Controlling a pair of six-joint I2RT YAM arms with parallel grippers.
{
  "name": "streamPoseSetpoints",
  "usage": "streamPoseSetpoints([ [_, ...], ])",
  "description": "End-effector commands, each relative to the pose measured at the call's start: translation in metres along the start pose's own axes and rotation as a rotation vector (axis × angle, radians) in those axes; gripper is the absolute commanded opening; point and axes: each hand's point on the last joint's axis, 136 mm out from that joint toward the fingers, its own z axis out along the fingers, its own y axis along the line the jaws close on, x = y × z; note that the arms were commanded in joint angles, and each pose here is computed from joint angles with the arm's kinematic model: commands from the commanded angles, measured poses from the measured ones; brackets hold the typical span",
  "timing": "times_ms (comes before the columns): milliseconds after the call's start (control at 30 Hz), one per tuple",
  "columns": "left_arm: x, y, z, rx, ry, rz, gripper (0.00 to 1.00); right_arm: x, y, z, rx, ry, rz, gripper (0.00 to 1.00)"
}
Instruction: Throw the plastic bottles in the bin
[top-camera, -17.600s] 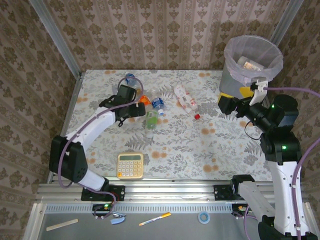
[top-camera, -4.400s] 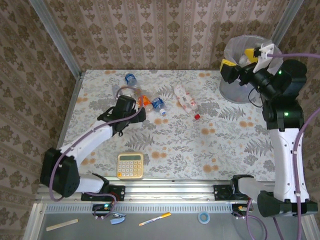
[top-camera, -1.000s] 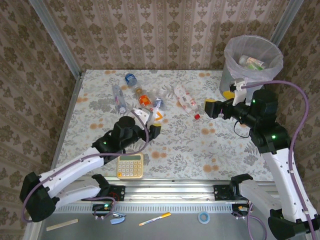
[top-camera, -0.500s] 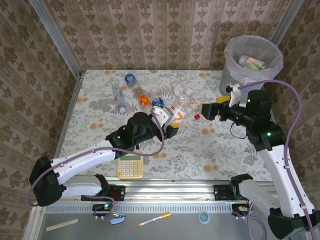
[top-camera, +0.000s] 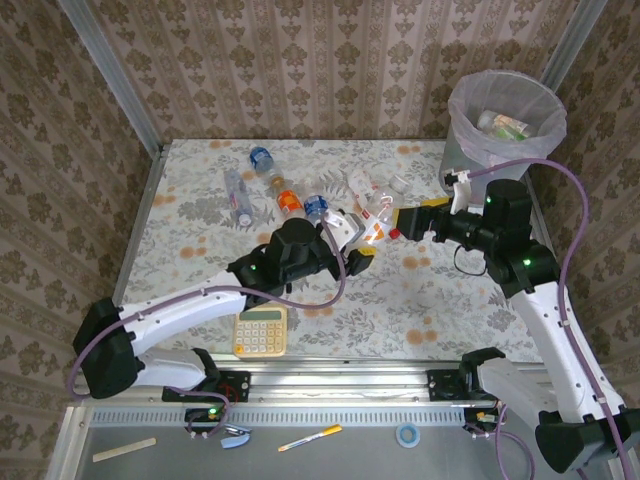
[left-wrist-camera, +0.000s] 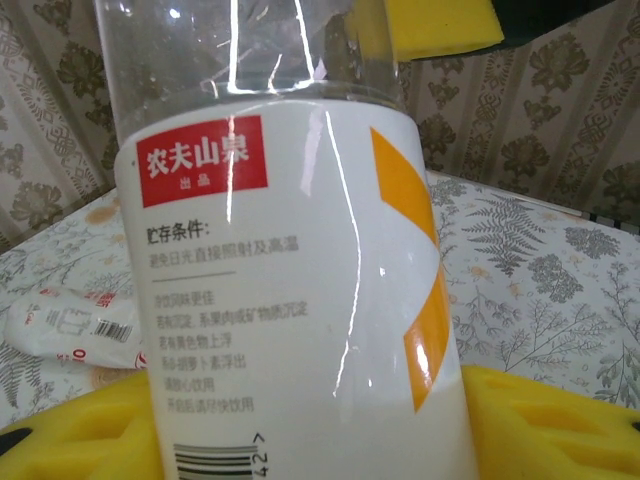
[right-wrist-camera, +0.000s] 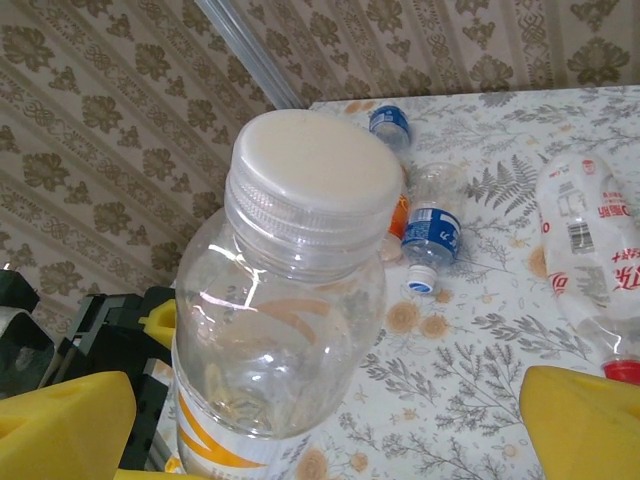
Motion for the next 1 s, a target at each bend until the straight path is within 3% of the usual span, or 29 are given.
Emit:
streamPoseSetpoints([
  [0, -0.030, -0.009, 0.002, 0.038, -0.088, 0.032, 0.44, 0.001, 0.008, 0.005, -0.053, 0.002, 0.013, 1.00],
  [467, -0.040, -0.049, 0.015, 0.156, -0.159, 0.146, 0.45, 0.006, 0.002, 0.019, -0.076, 0.018, 0.063, 0.98],
  [833, -0.039, -0.044, 0.024, 0.115, -0.180, 0.177, 0.47, 0.004, 0.006, 0.018, -0.088, 0.030, 0.071, 0.63],
  [967, -0.039, -0.044, 0.026, 0.110, -0.187, 0.181, 0.57, 0.006, 0.004, 0.020, -0.081, 0.049, 0.081, 0.47],
])
